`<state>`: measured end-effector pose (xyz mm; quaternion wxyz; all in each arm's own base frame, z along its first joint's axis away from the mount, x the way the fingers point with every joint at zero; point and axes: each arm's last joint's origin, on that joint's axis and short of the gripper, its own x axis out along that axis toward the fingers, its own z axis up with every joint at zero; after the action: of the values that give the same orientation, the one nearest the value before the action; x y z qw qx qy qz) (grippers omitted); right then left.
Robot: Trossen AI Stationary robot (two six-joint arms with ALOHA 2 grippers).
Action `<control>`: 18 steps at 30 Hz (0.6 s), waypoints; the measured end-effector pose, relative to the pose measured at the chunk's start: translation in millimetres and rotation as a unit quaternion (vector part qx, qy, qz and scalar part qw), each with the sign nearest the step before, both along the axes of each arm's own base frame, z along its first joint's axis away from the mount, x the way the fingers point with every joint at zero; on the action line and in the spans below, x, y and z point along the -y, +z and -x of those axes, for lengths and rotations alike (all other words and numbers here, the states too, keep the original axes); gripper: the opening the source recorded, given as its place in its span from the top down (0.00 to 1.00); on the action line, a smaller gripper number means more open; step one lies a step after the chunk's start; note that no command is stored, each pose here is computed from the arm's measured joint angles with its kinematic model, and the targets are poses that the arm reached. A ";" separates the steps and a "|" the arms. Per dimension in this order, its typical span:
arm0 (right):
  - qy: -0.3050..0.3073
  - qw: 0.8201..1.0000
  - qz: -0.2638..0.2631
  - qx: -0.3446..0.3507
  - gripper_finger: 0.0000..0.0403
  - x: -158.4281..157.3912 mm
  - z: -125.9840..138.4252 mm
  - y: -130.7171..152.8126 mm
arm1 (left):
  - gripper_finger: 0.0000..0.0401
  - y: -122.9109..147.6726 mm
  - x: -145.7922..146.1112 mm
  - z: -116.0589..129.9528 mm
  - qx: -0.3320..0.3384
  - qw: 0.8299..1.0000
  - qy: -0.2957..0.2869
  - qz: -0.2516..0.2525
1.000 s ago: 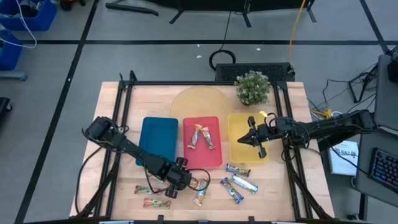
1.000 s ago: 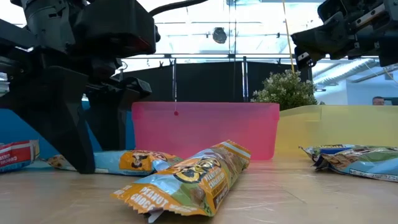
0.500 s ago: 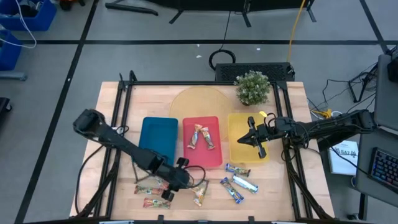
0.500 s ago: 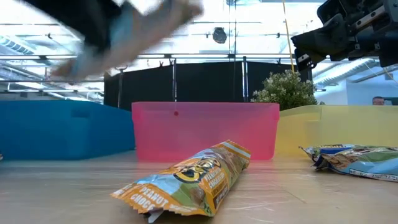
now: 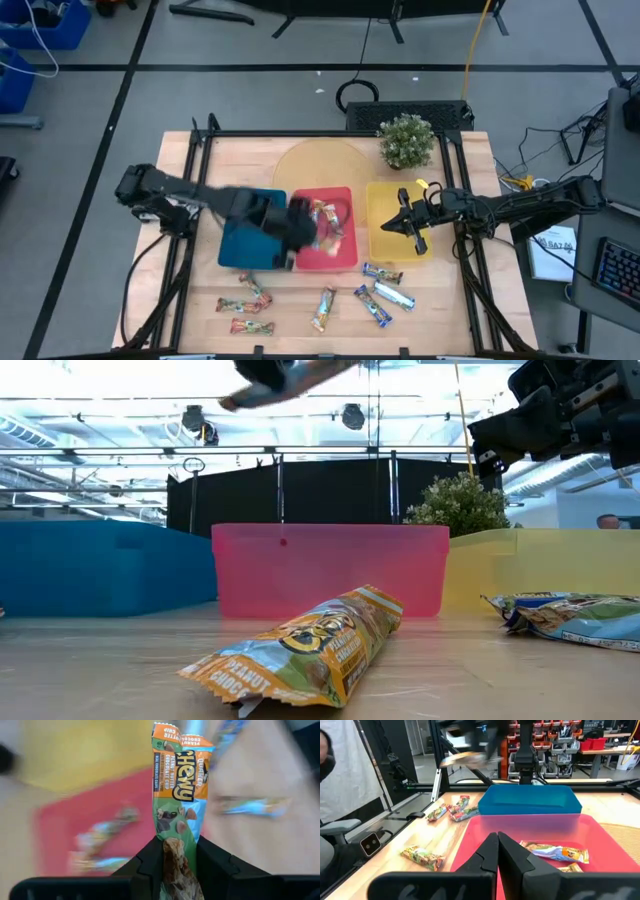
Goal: Pick and place Granola Bars by type
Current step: Put the orange granola bar into the red bin
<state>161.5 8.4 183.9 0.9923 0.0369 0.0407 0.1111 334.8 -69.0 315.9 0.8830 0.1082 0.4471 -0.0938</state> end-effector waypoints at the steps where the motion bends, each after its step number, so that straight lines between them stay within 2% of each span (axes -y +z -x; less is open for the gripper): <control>1: 0.000 1.000 0.000 -0.001 1.00 0.0 -0.2 -0.3 | 0.75 0.7 -11.8 -0.9 -0.002 1.000 -0.010 -0.023; 5: 0.000 1.000 0.003 -0.003 1.00 0.0 -0.7 -1.2 | 0.79 -8.5 -50.1 -4.9 -0.018 0.988 -0.084 -0.125; 9: -0.018 0.999 0.044 0.007 1.00 1.3 -1.0 -0.8 | 0.79 -25.5 -69.6 -10.2 -0.061 0.956 -0.196 -0.209; 13: -0.051 0.997 0.060 0.003 1.00 3.3 -1.4 -2.0 | 0.80 -40.4 -70.5 -25.3 -0.053 0.934 -0.257 -0.241; 18: -0.049 0.997 0.054 0.020 1.00 3.0 -1.6 1.5 | 0.80 -74.9 -72.4 -41.4 -0.101 0.896 -0.328 -0.281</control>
<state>163.1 5.4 185.4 0.9977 -0.0174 0.0249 0.0603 376.2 3.3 241.0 0.6852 0.4816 0.4812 -0.2588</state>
